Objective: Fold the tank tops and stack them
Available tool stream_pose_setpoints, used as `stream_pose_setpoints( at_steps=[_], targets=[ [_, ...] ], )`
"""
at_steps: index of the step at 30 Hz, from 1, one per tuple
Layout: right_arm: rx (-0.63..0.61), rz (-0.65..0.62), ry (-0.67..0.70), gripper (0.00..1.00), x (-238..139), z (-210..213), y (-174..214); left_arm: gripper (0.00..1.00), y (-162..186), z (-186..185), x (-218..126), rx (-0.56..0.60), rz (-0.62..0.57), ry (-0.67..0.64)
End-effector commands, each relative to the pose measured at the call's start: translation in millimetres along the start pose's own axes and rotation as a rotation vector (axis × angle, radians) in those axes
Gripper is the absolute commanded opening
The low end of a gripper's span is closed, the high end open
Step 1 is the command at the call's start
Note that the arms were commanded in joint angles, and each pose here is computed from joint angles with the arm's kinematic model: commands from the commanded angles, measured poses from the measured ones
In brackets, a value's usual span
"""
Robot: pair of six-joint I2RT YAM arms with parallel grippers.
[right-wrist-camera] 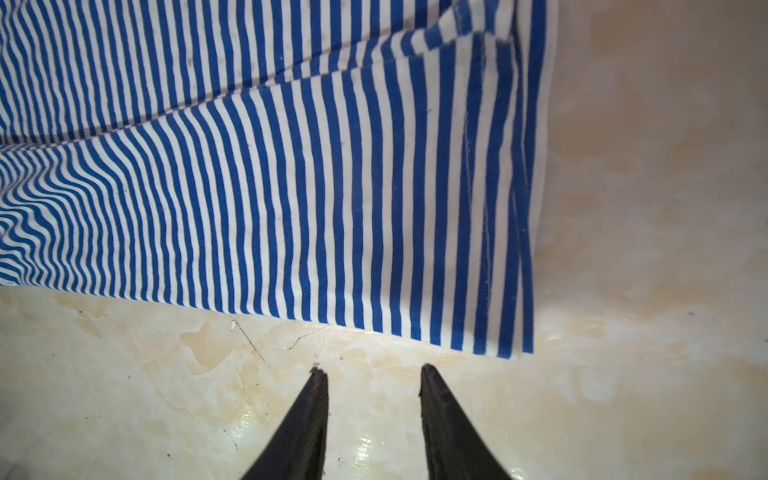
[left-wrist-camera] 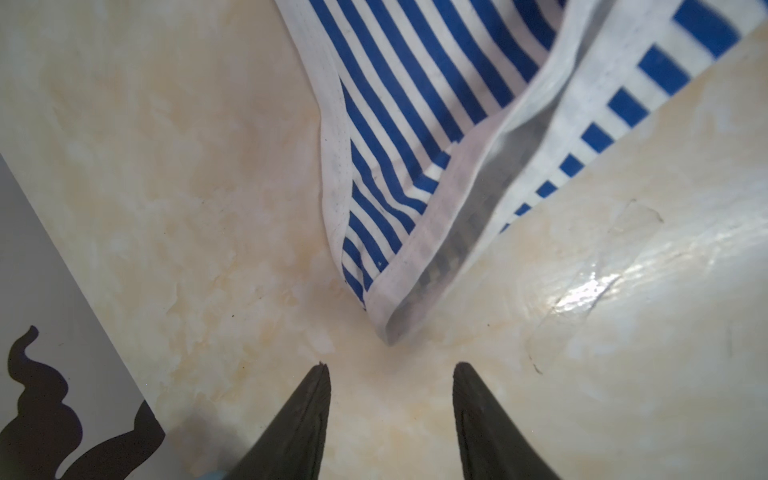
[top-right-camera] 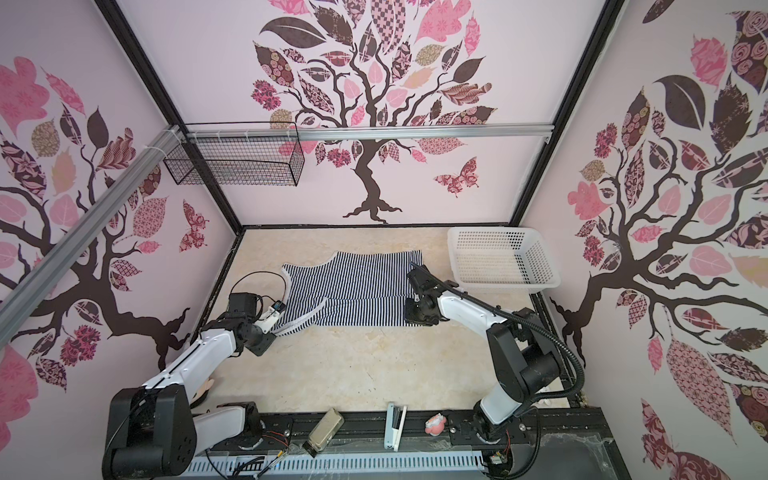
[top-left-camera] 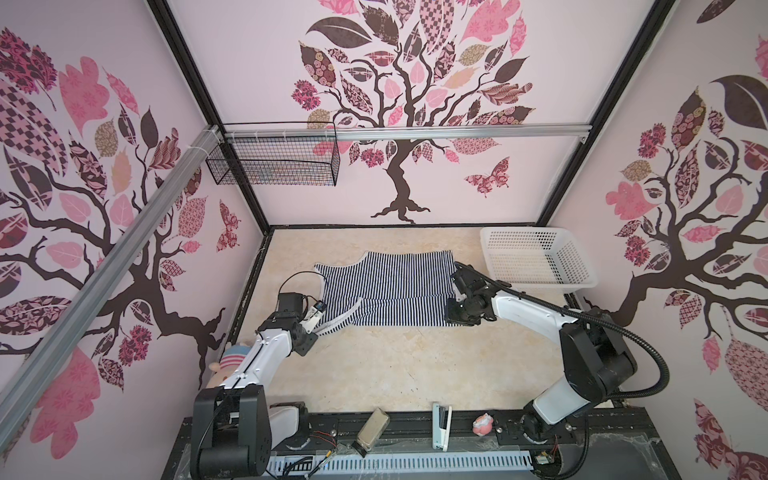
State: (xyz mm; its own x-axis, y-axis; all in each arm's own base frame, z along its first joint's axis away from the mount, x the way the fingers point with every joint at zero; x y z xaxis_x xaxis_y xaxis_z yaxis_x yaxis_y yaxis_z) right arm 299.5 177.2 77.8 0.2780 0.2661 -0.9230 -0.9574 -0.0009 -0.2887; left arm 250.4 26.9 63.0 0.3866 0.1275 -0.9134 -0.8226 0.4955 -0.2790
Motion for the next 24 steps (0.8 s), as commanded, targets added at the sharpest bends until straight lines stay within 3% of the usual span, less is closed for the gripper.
stream_pose_setpoints(
  at_steps=[1, 14, 24],
  targets=[
    [0.001, 0.001, 0.009, 0.40, -0.2, 1.6, -5.9, 0.52, -7.5, 6.0, 5.7, -0.003, -0.033, -0.029],
    [-0.002, -0.010, 0.023, 0.40, -4.4, 1.7, -11.2, 0.45, -14.0, 4.6, 15.0, 0.021, -0.019, 0.007],
    [0.003, -0.015, 0.043, 0.40, -2.9, -0.9, -14.2, 0.03, -28.5, 11.6, 9.6, 0.000, -0.048, 0.008]
  ],
)
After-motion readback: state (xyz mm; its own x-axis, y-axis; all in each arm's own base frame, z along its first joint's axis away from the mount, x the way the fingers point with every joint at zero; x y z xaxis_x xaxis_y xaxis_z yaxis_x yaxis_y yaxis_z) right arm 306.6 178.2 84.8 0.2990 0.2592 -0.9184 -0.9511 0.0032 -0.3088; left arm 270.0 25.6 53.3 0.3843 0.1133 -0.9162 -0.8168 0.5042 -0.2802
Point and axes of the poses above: each gripper's point midway between its finger pads, its own x axis out along the fingers, its own z axis along the line the jaws close on, y = z × x, the point moved 2 cm from there along -x, back along the fingers, and after that the axes turned 7 degrees about -x, right-handed, at the moved point
